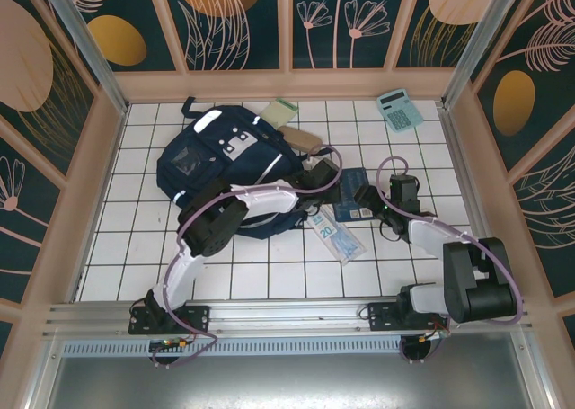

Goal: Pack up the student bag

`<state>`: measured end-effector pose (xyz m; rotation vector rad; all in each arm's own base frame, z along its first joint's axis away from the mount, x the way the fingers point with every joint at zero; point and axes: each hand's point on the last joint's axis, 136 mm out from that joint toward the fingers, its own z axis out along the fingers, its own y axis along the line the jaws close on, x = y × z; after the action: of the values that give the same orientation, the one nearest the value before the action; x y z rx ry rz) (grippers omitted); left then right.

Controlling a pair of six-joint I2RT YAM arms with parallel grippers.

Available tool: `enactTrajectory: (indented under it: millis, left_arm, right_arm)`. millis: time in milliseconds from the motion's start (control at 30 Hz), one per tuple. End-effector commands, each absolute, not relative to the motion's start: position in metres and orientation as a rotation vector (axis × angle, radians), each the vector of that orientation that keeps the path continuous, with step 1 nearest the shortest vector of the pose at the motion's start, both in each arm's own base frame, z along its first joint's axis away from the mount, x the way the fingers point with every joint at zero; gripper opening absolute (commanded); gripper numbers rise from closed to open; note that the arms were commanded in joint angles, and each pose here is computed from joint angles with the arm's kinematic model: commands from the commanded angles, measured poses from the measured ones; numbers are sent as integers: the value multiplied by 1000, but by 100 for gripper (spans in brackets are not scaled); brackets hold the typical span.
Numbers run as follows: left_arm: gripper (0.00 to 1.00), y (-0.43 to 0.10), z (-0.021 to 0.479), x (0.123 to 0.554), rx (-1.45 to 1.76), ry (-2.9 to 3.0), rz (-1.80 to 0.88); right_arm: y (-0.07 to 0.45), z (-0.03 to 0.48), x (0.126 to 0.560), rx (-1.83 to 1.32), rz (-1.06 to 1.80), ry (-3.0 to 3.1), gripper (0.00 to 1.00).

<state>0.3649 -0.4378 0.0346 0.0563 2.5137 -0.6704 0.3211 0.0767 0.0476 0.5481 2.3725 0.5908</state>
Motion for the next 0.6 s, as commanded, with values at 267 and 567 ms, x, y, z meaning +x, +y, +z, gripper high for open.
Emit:
enactTrajectory:
  millis: [267, 567]
  left_arm:
    - [28, -433, 23, 354, 39, 2552, -710]
    - [24, -439, 2, 354, 56, 2612, -673]
  right_arm:
    - [75, 47, 340, 488, 521, 2380, 84]
    - [96, 40, 339, 422, 615, 2420, 83]
